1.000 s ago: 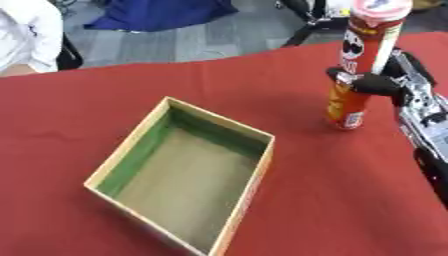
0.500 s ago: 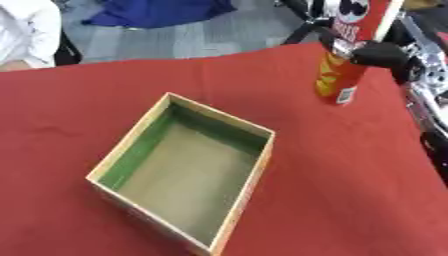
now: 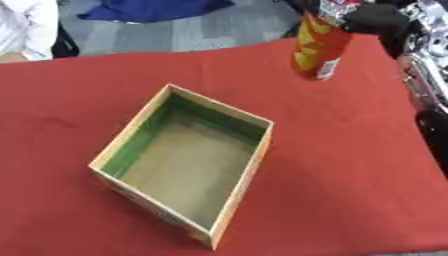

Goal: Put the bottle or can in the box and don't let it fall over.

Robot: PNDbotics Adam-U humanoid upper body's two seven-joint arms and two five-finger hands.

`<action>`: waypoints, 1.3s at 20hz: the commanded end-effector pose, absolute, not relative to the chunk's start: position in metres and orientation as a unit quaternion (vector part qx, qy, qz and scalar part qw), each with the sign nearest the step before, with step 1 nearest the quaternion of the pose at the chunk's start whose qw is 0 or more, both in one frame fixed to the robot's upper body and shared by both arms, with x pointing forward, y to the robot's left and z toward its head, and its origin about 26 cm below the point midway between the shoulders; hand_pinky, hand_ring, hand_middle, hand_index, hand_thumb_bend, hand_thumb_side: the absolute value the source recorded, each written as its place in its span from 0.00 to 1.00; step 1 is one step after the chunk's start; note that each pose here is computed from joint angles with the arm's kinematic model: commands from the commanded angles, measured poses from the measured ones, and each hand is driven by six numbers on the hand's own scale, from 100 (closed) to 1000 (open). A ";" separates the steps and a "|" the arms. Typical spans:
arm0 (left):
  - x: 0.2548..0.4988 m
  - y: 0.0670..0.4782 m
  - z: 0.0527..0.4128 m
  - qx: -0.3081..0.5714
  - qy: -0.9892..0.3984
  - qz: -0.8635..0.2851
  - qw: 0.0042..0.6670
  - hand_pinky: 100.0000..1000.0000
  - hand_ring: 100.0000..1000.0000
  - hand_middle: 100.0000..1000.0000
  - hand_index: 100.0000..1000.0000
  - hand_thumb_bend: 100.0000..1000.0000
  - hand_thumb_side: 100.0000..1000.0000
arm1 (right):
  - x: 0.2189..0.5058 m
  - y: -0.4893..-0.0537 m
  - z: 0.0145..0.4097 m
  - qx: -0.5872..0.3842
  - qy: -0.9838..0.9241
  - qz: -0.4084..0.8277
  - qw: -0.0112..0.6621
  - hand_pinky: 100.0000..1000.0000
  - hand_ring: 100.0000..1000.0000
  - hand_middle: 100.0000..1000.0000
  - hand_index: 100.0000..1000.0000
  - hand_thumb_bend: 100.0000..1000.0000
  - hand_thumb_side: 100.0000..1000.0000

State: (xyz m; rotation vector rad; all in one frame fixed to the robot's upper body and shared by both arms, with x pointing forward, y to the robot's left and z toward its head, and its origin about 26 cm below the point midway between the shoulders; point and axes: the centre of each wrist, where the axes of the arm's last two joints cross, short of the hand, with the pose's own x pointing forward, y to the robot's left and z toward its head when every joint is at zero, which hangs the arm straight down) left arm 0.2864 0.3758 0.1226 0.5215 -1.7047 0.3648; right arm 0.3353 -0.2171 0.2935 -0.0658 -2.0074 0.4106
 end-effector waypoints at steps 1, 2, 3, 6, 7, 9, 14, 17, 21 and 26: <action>0.286 0.381 0.135 0.239 -0.749 0.140 0.602 0.77 0.79 0.74 0.81 0.43 0.82 | 0.317 -0.199 0.310 0.003 -0.845 0.198 0.497 0.85 0.72 0.42 0.52 0.44 0.06; 0.286 0.381 0.136 0.240 -0.749 0.139 0.601 0.77 0.78 0.74 0.81 0.43 0.81 | 0.314 -0.194 0.312 0.011 -0.844 0.204 0.496 0.85 0.72 0.42 0.52 0.45 0.06; 0.286 0.381 0.136 0.241 -0.750 0.137 0.601 0.77 0.78 0.74 0.81 0.43 0.81 | 0.312 -0.189 0.312 0.020 -0.842 0.212 0.496 0.85 0.72 0.42 0.53 0.45 0.06; 0.287 0.381 0.136 0.243 -0.750 0.135 0.600 0.77 0.78 0.74 0.81 0.42 0.82 | 0.309 -0.176 0.310 0.045 -0.835 0.228 0.499 0.85 0.72 0.42 0.53 0.49 0.03; 0.287 0.381 0.135 0.244 -0.749 0.134 0.601 0.77 0.78 0.74 0.81 0.43 0.81 | 0.309 -0.171 0.309 0.052 -0.832 0.233 0.500 0.85 0.72 0.42 0.53 0.45 0.06; 0.287 0.381 0.135 0.245 -0.749 0.134 0.601 0.77 0.78 0.74 0.81 0.43 0.81 | 0.309 -0.163 0.306 0.067 -0.827 0.244 0.502 0.84 0.72 0.42 0.53 0.45 0.06; 0.287 0.380 0.135 0.244 -0.749 0.133 0.601 0.77 0.78 0.74 0.81 0.43 0.81 | 0.307 -0.140 0.295 0.098 -0.808 0.279 0.509 0.84 0.71 0.42 0.53 0.45 0.06; 0.287 0.380 0.136 0.244 -0.750 0.133 0.601 0.77 0.78 0.74 0.81 0.43 0.81 | 0.306 -0.128 0.287 0.115 -0.795 0.299 0.516 0.84 0.71 0.42 0.53 0.45 0.06; 0.287 0.380 0.137 0.243 -0.751 0.132 0.600 0.77 0.78 0.74 0.81 0.43 0.81 | 0.305 -0.113 0.275 0.134 -0.773 0.324 0.529 0.84 0.71 0.42 0.53 0.46 0.05; 0.287 0.379 0.137 0.243 -0.751 0.133 0.600 0.77 0.78 0.74 0.81 0.43 0.81 | 0.308 -0.107 0.263 0.140 -0.763 0.330 0.538 0.84 0.72 0.43 0.53 0.46 0.05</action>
